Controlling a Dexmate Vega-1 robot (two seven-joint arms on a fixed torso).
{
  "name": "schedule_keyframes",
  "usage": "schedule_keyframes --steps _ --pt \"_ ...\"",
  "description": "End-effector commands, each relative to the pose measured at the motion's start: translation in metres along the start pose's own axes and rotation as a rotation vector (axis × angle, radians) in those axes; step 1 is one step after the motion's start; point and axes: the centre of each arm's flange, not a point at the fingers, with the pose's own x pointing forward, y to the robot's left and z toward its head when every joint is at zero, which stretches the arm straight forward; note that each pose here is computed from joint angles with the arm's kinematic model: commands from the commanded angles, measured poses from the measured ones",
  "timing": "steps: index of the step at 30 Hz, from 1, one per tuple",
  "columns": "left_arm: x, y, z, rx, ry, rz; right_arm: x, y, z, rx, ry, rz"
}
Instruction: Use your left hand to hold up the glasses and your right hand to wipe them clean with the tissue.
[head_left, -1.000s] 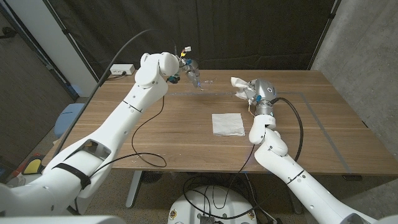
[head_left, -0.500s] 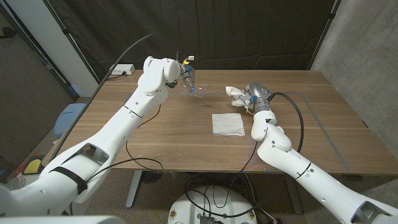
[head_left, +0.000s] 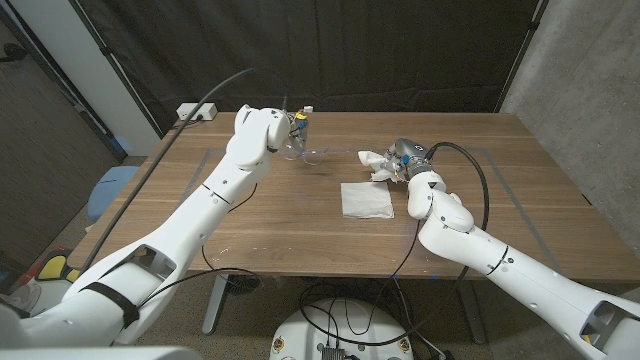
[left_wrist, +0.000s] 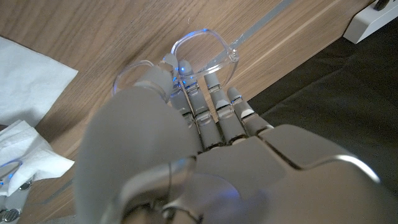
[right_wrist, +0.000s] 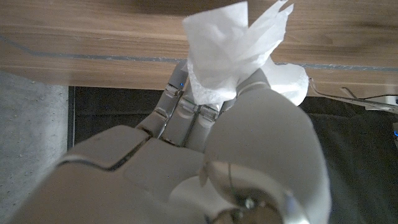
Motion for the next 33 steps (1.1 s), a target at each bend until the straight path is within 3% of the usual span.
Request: schedule_keyframes --steps 1,12,20,33 --pt "0.002 -0.02 -0.001 0.039 0.045 0.015 0.005 0.003 -0.003 -0.044 0.007 0.121" --pt "0.005 -0.036 0.001 0.075 0.053 0.009 0.008 0.006 0.001 -0.057 -0.003 0.175" --pt "0.007 -0.045 0.002 0.132 0.072 -0.015 0.007 0.006 0.002 -0.051 0.001 0.175" --pt "0.014 -0.053 0.002 0.189 0.072 -0.147 0.005 0.005 0.002 -0.037 0.004 0.148"
